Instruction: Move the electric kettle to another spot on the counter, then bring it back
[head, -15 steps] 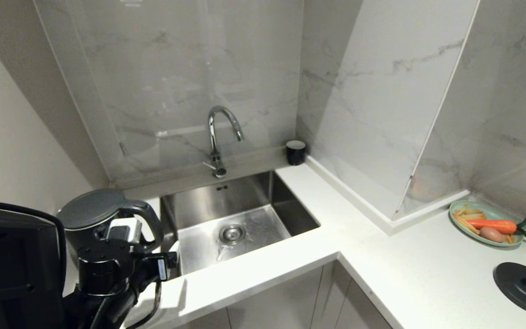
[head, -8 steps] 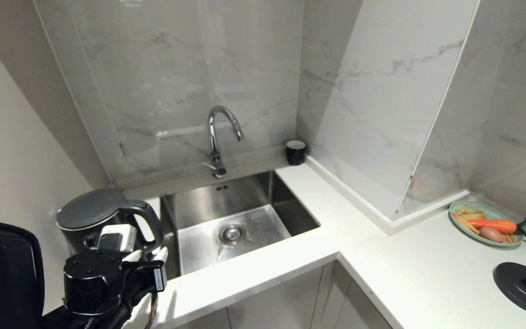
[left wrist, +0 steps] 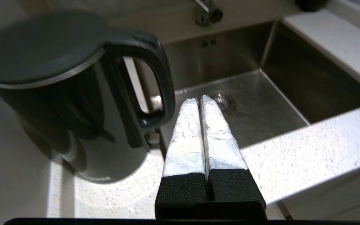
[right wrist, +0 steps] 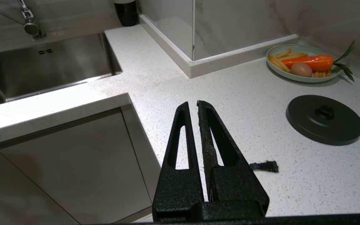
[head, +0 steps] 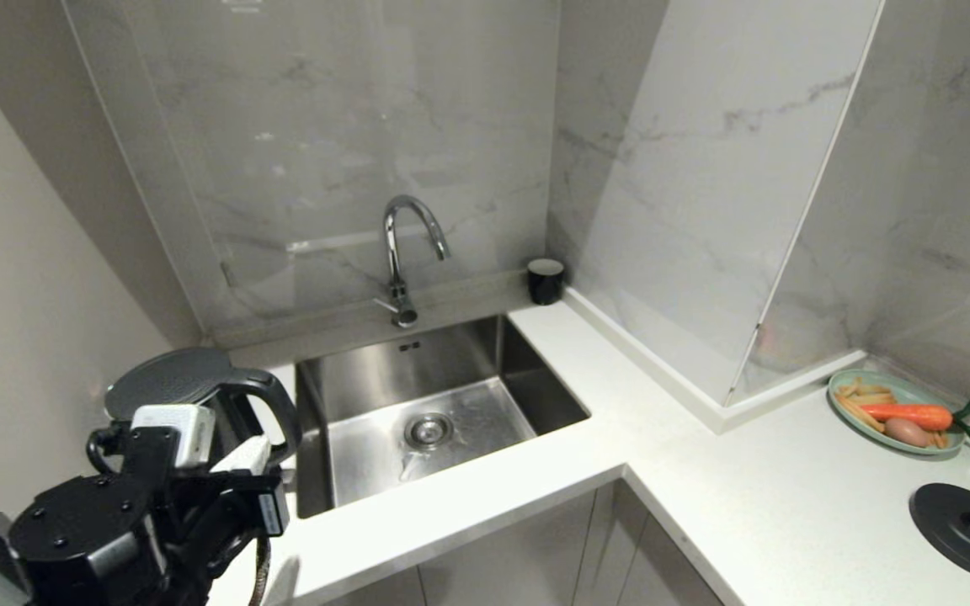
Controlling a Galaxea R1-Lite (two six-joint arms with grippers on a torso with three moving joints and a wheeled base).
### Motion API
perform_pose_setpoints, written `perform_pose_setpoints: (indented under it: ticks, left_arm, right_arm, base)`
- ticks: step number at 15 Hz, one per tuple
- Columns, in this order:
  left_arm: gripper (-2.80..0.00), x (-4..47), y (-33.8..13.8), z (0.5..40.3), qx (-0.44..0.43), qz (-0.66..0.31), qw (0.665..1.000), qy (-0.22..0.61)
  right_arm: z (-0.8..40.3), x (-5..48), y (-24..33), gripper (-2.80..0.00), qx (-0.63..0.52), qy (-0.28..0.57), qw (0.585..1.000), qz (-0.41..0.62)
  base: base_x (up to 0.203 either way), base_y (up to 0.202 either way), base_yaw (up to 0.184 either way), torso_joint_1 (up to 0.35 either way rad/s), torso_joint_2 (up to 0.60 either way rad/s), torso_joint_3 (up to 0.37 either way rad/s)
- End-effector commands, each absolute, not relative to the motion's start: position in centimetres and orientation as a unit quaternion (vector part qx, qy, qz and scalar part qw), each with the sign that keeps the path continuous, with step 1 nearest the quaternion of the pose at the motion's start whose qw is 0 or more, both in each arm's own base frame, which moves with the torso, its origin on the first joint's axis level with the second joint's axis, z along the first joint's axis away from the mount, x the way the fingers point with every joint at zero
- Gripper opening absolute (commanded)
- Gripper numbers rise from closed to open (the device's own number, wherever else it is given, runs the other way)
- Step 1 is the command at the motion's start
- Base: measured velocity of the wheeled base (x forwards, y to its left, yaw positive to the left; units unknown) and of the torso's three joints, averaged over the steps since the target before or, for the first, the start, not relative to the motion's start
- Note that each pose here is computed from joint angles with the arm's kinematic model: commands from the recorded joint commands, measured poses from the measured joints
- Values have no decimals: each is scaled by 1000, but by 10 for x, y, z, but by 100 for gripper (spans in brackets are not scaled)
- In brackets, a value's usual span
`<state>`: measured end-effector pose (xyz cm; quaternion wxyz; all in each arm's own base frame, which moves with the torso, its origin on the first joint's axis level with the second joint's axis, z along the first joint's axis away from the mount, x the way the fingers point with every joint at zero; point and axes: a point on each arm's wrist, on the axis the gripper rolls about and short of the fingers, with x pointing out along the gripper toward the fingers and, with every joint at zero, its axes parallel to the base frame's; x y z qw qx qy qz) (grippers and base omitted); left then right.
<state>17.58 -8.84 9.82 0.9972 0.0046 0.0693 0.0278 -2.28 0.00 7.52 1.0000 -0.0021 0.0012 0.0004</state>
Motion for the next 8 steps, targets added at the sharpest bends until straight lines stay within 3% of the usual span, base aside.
perform_pose_setpoints:
  ticks: [1, 8]
  left_arm:
    - [-280, 161, -81, 125, -4, 35, 999, 7]
    - [-280, 114, -40, 182, 20, 144, 984, -105]
  right_arm:
    - [75, -23, 0, -280, -2, 1, 1000, 1]
    - [75, -23, 0, -280, -2, 2, 1000, 1]
  base:
    - [0, 0, 0, 0, 0, 0]
    - [0, 0, 0, 0, 0, 0]
